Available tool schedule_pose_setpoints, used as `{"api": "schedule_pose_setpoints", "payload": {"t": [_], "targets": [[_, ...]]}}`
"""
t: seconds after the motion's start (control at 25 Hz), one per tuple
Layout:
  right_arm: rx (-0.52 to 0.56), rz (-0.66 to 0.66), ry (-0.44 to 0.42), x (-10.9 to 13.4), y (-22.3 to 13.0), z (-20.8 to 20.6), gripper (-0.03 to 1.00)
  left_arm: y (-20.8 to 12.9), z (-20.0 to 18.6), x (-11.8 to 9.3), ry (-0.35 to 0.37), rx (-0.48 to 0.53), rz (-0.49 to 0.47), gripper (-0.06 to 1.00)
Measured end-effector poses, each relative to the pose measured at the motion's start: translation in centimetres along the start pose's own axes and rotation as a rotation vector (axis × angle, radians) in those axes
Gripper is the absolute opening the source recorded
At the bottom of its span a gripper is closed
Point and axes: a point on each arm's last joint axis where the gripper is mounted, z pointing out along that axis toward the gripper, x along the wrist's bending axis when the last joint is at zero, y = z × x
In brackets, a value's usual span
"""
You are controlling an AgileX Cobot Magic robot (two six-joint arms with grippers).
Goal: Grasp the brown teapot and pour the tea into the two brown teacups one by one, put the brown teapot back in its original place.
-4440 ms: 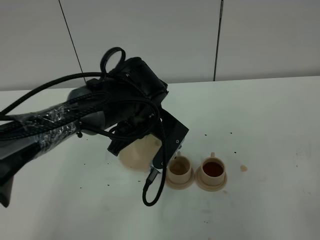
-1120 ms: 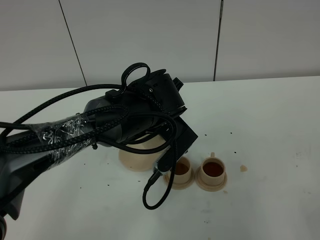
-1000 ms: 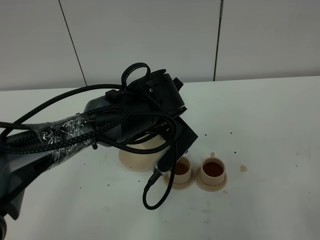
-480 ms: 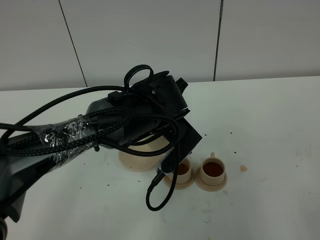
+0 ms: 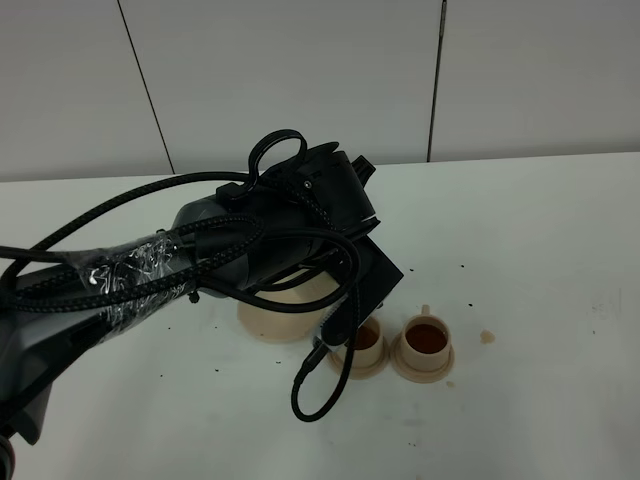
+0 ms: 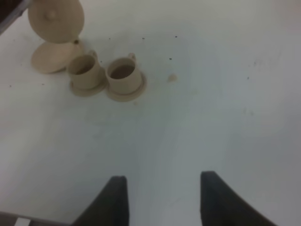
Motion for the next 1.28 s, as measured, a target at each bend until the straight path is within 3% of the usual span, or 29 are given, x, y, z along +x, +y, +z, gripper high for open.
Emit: {"api": "schedule_pose_setpoints", "payload": {"t": [1.28], "targets": [[0.0,0.0,0.0,0.0,0.0,0.0,0.35,-0.26,-0.01,-0.06,-0.007,0.028,0.015,0.17]]}}
